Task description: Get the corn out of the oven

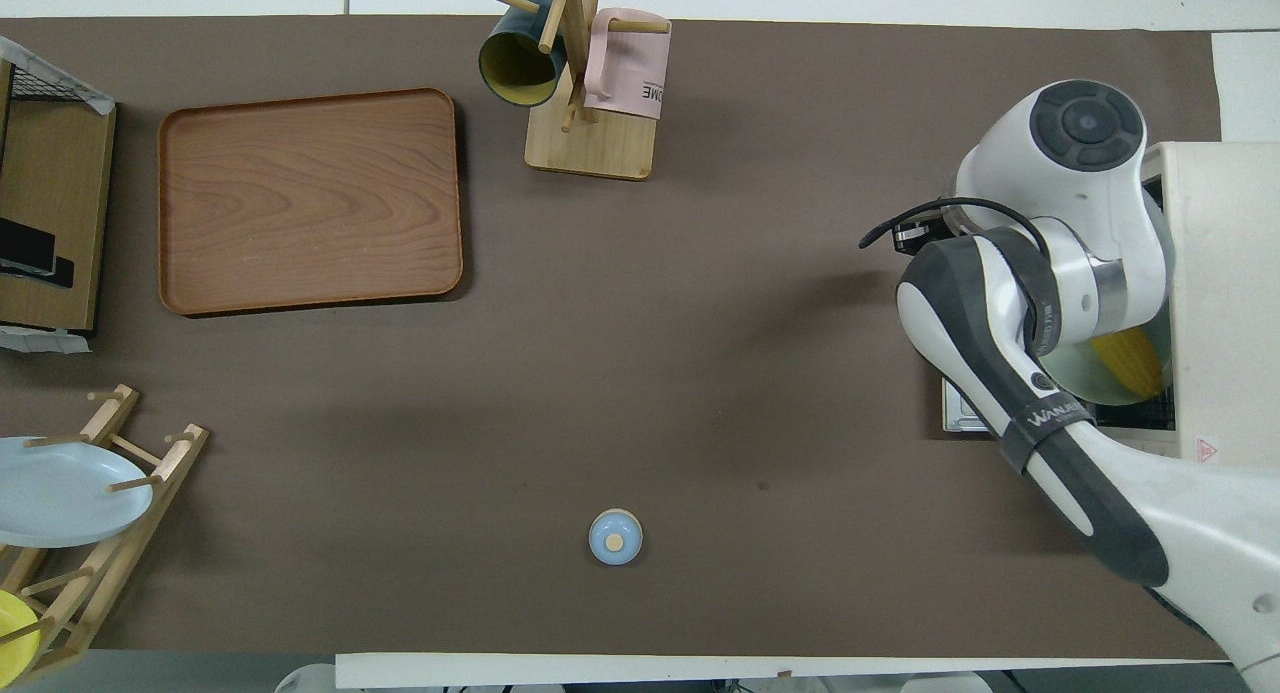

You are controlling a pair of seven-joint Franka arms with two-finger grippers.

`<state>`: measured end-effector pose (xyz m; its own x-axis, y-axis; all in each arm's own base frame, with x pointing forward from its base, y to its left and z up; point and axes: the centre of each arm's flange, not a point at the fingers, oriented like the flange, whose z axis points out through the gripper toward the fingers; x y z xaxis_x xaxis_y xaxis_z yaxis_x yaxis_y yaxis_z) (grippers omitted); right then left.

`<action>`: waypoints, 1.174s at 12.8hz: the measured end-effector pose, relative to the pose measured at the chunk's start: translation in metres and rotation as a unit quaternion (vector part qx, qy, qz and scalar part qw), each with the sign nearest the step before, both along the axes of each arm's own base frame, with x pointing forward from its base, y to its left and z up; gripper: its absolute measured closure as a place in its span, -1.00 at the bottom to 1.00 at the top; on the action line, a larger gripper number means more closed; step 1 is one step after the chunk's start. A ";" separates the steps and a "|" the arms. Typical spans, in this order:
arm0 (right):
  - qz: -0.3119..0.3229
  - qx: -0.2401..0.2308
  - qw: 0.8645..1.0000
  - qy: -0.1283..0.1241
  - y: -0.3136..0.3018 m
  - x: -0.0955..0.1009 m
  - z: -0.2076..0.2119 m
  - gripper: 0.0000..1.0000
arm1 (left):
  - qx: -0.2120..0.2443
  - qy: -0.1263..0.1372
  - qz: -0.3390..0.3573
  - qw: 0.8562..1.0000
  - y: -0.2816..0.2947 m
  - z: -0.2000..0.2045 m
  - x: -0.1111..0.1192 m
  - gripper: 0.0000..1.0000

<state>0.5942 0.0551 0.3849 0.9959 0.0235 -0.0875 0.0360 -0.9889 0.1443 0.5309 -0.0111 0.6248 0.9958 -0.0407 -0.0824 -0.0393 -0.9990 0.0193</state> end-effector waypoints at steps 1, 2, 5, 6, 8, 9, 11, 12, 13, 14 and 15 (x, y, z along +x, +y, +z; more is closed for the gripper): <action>-0.017 -0.004 1.000 0.014 -0.017 -0.006 0.009 0.22 | 0.000 0.000 0.000 1.000 0.000 0.000 0.000 -1.00; -0.032 -0.006 0.999 0.023 -0.035 -0.010 0.013 -0.03 | 0.000 0.000 0.000 1.000 0.000 0.000 0.000 -1.00; -0.056 -0.006 0.998 0.038 -0.064 -0.019 0.002 -0.20 | 0.000 0.000 0.000 1.000 0.000 0.000 0.000 -1.00; -0.058 -0.006 0.997 0.043 -0.067 -0.022 -0.005 -0.19 | 0.000 0.000 0.000 1.000 0.000 0.000 0.000 -1.00; -0.056 -0.004 0.998 0.035 -0.068 -0.026 -0.017 -0.14 | 0.000 0.000 0.000 1.000 0.000 0.000 0.000 -1.00; -0.053 -0.002 0.998 0.033 -0.068 -0.028 -0.021 -0.13 | 0.000 0.000 0.000 1.000 0.000 0.000 0.000 -1.00; -0.020 0.002 0.999 0.039 -0.067 -0.031 -0.024 0.34 | 0.000 0.000 0.000 1.000 0.000 0.000 0.000 -1.00; -0.004 0.003 0.999 0.041 -0.065 -0.031 -0.023 0.62 | 0.000 0.000 0.000 1.000 0.000 0.000 0.000 -1.00; 0.004 0.003 0.999 0.041 -0.059 -0.032 -0.019 0.81 | 0.000 0.000 0.000 1.000 0.000 0.000 0.000 -1.00; 0.015 0.001 0.999 0.040 -0.044 -0.031 -0.012 0.90 | 0.000 0.000 0.000 1.000 0.000 0.000 0.000 -1.00; 0.020 -0.002 0.999 0.039 -0.022 -0.030 -0.003 0.91 | 0.000 0.000 0.000 1.000 0.000 0.000 0.000 -1.00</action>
